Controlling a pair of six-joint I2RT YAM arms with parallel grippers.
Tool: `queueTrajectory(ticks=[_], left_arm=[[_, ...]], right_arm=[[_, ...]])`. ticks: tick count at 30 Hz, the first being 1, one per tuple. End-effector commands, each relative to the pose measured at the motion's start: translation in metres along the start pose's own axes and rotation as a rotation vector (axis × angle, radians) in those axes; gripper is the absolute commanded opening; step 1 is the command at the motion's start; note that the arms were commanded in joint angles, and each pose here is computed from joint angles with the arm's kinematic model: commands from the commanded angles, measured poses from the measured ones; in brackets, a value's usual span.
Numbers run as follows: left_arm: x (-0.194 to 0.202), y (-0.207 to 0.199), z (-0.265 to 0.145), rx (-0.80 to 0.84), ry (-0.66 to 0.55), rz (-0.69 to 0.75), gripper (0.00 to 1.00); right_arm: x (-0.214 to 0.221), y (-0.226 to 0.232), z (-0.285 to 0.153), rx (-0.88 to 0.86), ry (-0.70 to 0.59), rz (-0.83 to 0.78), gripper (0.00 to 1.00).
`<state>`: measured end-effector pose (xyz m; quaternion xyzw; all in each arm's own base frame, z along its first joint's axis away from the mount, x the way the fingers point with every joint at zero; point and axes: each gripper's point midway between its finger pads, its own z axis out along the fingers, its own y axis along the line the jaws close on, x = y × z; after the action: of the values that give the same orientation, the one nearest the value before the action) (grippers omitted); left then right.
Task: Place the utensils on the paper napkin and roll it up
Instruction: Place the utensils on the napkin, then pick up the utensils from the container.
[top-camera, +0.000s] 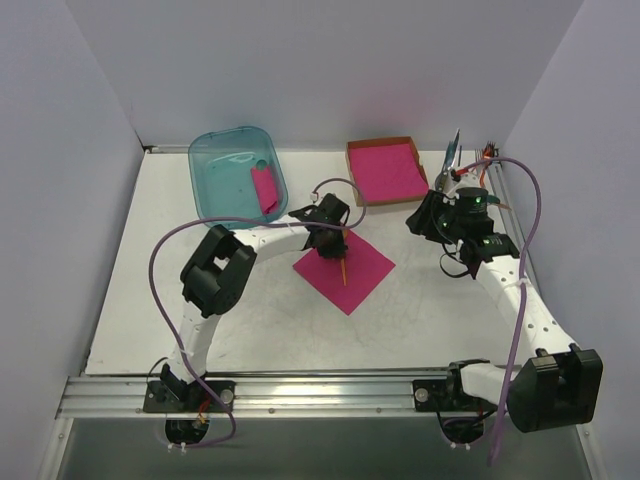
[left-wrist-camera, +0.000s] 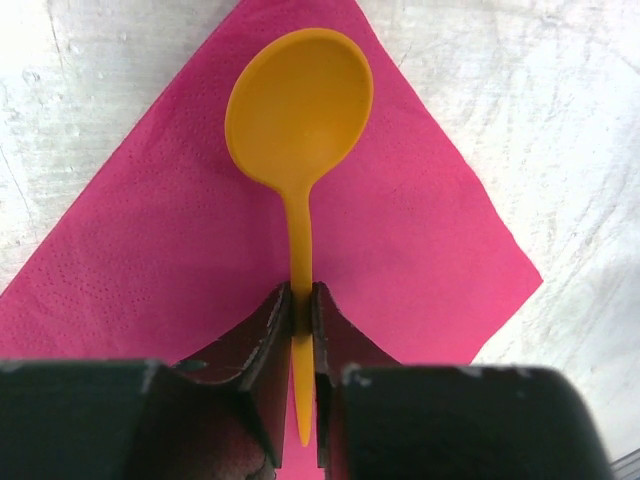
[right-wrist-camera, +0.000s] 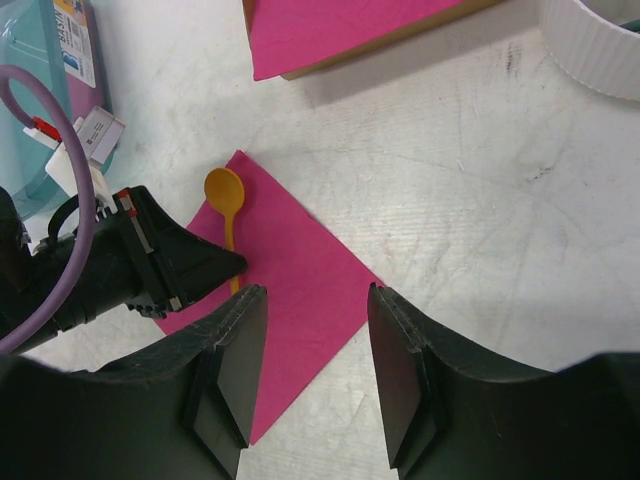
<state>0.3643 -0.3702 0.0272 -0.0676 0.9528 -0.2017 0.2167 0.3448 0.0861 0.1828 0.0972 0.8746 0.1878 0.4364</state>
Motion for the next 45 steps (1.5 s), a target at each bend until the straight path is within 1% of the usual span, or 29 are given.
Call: queueTrajectory(ticks=[1,3,4,5,11,15,16,17,20,22,23,25,26,27,28,29,30,32,33,34,37,38,39,40,41,42,43,44,45], left_arm=[[-0.014,-0.005,-0.002,-0.012,-0.025,0.019,0.20],[-0.016,-0.004,-0.001,-0.026,-0.027,0.022,0.25],[-0.016,-0.003,-0.003,-0.030,-0.028,0.024,0.30],[-0.016,-0.002,-0.003,-0.035,-0.028,0.024,0.31],[-0.019,-0.005,-0.009,-0.023,-0.033,0.028,0.35],[-0.030,-0.011,-0.025,-0.015,-0.074,0.033,0.36],[-0.031,-0.014,-0.029,-0.001,-0.083,0.043,0.39],[-0.034,-0.016,-0.034,0.006,-0.089,0.053,0.48],[-0.042,-0.025,-0.059,0.037,-0.123,0.078,0.56],[-0.050,-0.027,-0.079,0.053,-0.159,0.090,0.56],[-0.055,-0.030,-0.093,0.069,-0.185,0.093,0.63],[-0.057,-0.032,-0.106,0.083,-0.203,0.109,0.67],[-0.059,-0.033,-0.119,0.098,-0.217,0.115,0.70],[-0.060,-0.034,-0.125,0.103,-0.223,0.122,0.73],[-0.061,-0.033,-0.131,0.108,-0.233,0.138,0.74],[-0.058,-0.029,-0.134,0.103,-0.231,0.146,0.74],[-0.060,-0.030,-0.147,0.118,-0.249,0.151,0.75],[-0.060,-0.027,-0.156,0.127,-0.261,0.179,0.75],[-0.059,-0.023,-0.163,0.131,-0.271,0.188,0.75],[-0.058,-0.021,-0.165,0.134,-0.284,0.238,0.75],[-0.049,-0.009,-0.170,0.152,-0.306,0.320,0.75],[-0.051,-0.010,-0.179,0.176,-0.333,0.323,0.76],[-0.049,-0.006,-0.180,0.180,-0.335,0.331,0.77],[-0.038,0.009,-0.171,0.161,-0.310,0.343,0.78],[-0.039,0.007,-0.179,0.194,-0.338,0.348,0.80],[-0.035,0.011,-0.178,0.200,-0.339,0.353,0.82],[-0.026,0.022,-0.172,0.193,-0.327,0.371,0.88],[-0.027,0.020,-0.179,0.220,-0.353,0.373,0.97],[-0.025,0.022,-0.180,0.222,-0.355,0.379,0.94]], right_arm=[[-0.005,0.002,-0.007,-0.015,-0.025,-0.007,0.44],[-0.005,0.001,-0.007,-0.014,-0.026,-0.006,0.42],[-0.005,0.000,-0.006,-0.012,-0.026,-0.005,0.42],[-0.005,0.000,-0.007,-0.013,-0.025,-0.005,0.41],[-0.007,-0.001,-0.008,-0.010,-0.028,-0.001,0.41],[-0.015,-0.006,-0.009,0.010,-0.044,0.002,0.42],[-0.020,-0.010,-0.011,0.020,-0.056,0.010,0.42],[-0.024,-0.011,-0.011,0.025,-0.062,0.015,0.42],[-0.042,-0.017,-0.013,0.053,-0.107,0.032,0.41],[-0.059,-0.025,-0.014,0.085,-0.143,0.050,0.41],[-0.062,-0.029,-0.012,0.098,-0.148,0.059,0.41],[-0.074,-0.027,-0.010,0.099,-0.172,0.064,0.41],[-0.082,-0.042,-0.007,0.147,-0.191,0.073,0.42],[-0.086,-0.046,-0.006,0.167,-0.200,0.065,0.43],[-0.098,-0.045,-0.007,0.179,-0.223,0.055,0.46],[-0.100,-0.056,0.000,0.230,-0.222,0.047,0.48],[-0.105,-0.060,0.002,0.249,-0.227,0.024,0.50],[-0.119,-0.065,0.010,0.281,-0.240,-0.006,0.59],[-0.128,-0.073,0.010,0.329,-0.262,-0.019,0.64],[-0.133,-0.077,0.011,0.351,-0.267,-0.025,0.72],[-0.152,-0.084,0.018,0.400,-0.303,-0.044,0.82],[-0.159,-0.085,0.024,0.409,-0.314,-0.050,0.82],[-0.163,-0.086,0.027,0.413,-0.316,-0.054,0.83],[-0.167,-0.091,0.029,0.443,-0.321,-0.060,0.83],[-0.165,-0.098,0.040,0.461,-0.305,-0.064,0.83],[-0.175,-0.098,0.042,0.465,-0.322,-0.061,0.83],[-0.177,-0.101,0.046,0.477,-0.320,-0.062,0.82],[-0.172,-0.110,0.061,0.495,-0.290,-0.067,0.81],[-0.184,-0.107,0.062,0.496,-0.312,-0.071,0.81]])
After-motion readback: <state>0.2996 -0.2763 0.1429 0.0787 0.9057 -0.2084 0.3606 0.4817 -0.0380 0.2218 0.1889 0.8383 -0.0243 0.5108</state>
